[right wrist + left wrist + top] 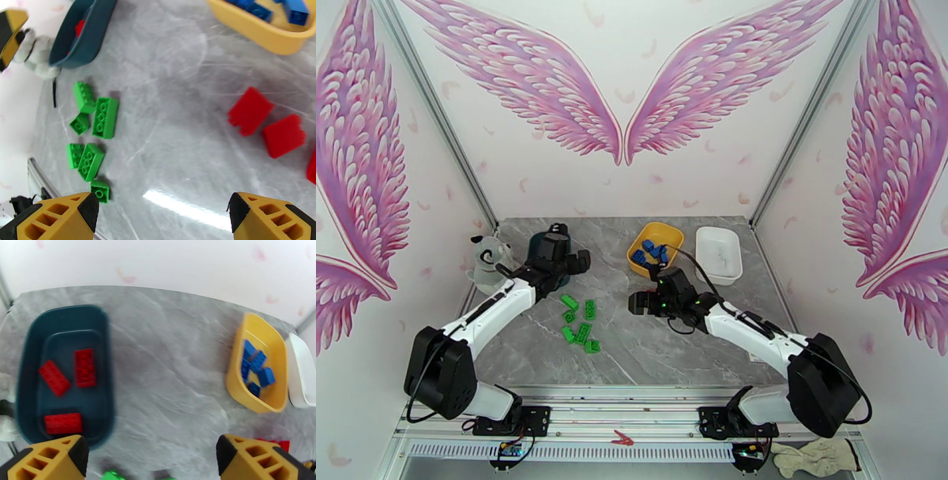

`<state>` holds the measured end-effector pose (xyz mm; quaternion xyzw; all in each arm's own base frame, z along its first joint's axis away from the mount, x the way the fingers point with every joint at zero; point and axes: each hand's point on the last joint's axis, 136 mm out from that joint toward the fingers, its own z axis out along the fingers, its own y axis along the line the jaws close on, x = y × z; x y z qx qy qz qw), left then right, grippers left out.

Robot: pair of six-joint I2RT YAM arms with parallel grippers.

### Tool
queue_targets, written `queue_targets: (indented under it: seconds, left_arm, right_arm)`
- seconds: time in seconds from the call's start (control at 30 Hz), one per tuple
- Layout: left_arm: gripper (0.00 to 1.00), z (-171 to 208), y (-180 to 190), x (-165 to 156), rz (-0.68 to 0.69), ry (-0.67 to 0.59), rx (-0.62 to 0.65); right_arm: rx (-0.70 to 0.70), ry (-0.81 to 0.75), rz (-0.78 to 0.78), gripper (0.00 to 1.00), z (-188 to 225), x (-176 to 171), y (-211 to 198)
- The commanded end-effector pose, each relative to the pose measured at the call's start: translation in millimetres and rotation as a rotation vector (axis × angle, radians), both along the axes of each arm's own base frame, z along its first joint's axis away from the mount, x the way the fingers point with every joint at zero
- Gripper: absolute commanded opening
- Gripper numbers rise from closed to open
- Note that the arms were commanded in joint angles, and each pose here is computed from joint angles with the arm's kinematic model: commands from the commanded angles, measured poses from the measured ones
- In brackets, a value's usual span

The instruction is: Sort the legos into containers by color

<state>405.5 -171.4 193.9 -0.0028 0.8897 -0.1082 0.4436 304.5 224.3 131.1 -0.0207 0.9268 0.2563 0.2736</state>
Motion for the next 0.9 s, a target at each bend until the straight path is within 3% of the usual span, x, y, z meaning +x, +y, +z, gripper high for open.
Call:
queue_targets:
  seconds: [0.0, 0.27, 0.47, 0.87]
  left_arm:
    - [0.91, -14, -31, -18, -0.058, -0.002, 0.000]
    - [0.88, -58, -117, -61, -0.302, 0.060, 0.036]
    - [0.85, -94, -156, -90, -0.436, 0.125, 0.074]
    - [0.78, -141, -203, -89, -0.505, 0.180, 0.181]
  right_arm:
    - [-0.034, -0.003, -0.141, 0.93, 0, 6, -36]
    - [0.029, -0.024, -0.246, 0.95, 12, 8, -70]
    - [0.087, -0.028, -0.269, 0.93, 18, 7, -79]
    - [0.157, 0.006, -0.323, 0.87, 10, 8, -94]
